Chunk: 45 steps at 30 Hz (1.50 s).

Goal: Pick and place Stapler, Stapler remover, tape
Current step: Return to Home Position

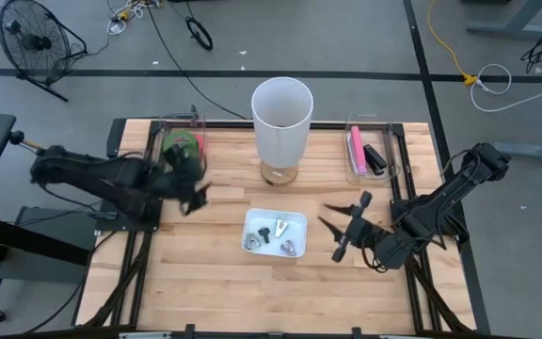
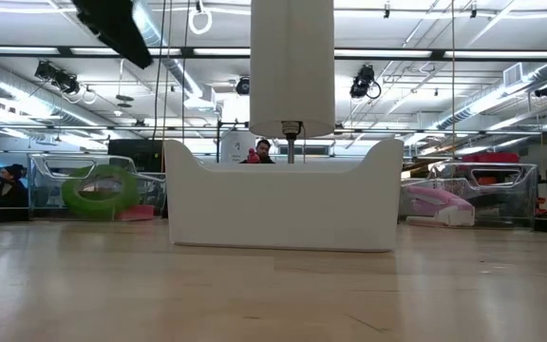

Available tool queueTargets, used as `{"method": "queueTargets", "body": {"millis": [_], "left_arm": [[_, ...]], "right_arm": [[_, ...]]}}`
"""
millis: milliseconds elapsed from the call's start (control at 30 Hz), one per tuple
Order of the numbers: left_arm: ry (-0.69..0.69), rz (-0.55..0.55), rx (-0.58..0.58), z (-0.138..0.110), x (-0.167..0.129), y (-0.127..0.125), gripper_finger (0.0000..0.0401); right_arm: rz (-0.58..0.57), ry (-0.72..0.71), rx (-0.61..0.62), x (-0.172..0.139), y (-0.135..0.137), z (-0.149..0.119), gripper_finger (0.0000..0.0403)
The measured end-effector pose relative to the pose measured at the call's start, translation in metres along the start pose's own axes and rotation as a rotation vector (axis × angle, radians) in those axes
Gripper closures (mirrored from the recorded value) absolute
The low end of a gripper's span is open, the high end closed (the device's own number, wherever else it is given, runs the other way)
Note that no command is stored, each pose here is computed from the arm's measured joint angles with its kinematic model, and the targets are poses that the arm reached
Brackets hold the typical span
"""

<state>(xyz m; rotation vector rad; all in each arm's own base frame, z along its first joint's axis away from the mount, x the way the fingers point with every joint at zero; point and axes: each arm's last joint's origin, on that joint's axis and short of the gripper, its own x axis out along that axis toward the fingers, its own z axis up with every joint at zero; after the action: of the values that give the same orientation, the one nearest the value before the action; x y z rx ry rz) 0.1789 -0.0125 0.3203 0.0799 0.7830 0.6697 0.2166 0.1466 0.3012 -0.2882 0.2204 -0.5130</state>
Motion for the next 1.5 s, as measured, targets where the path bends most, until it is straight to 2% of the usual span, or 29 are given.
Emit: {"method": "queueTargets", "body": {"millis": [100, 200, 300, 400, 700, 833, 933, 1100, 1333, 1500], "left_arm": [[-0.060, -0.149, 0.046, -0.017, -0.016, -0.010, 0.0035], [-0.131, -0.190, 0.089, -0.038, -0.021, -0.018, 0.0035], [-0.233, -0.121, 0.046, -0.060, -0.019, -0.020, 0.0034], [-0.287, -0.141, 0.018, -0.077, -0.016, -0.023, 0.0035], [-0.399, -0.374, 0.025, -0.105, 0.005, -0.054, 0.0034], [-0.327, -0.490, -0.027, -0.117, 0.013, -0.059, 0.0034], [-0.272, -0.577, -0.055, -0.120, 0.014, -0.062, 0.0034], [-0.235, -0.656, -0.026, -0.122, 0.013, -0.064, 0.0034], [-0.231, -0.663, -0.024, -0.122, 0.013, -0.064, 0.0034], [-0.230, -0.650, -0.040, -0.120, 0.015, -0.062, 0.0034]], "right_arm": [[0.134, 0.036, -0.033, 0.000, 0.003, -0.006, 0.0250], [0.074, 0.072, -0.064, -0.001, -0.002, -0.013, 0.0250], [0.000, 0.099, -0.021, -0.004, -0.017, -0.017, 0.0250], [0.021, 0.145, 0.000, -0.008, -0.027, -0.022, 0.0250], [0.023, 0.174, 0.033, -0.012, -0.044, -0.033, 0.0250], [0.037, 0.204, 0.014, -0.011, -0.042, -0.050, 0.0250], [0.136, 0.260, -0.017, -0.011, -0.038, -0.061, 0.0250], [0.419, 0.403, -0.045, -0.014, -0.029, -0.073, 0.0250], [0.793, 0.568, 0.012, -0.022, -0.020, -0.076, 0.0250], [0.957, 0.596, 0.064, -0.025, -0.016, -0.073, 0.0250]]}}
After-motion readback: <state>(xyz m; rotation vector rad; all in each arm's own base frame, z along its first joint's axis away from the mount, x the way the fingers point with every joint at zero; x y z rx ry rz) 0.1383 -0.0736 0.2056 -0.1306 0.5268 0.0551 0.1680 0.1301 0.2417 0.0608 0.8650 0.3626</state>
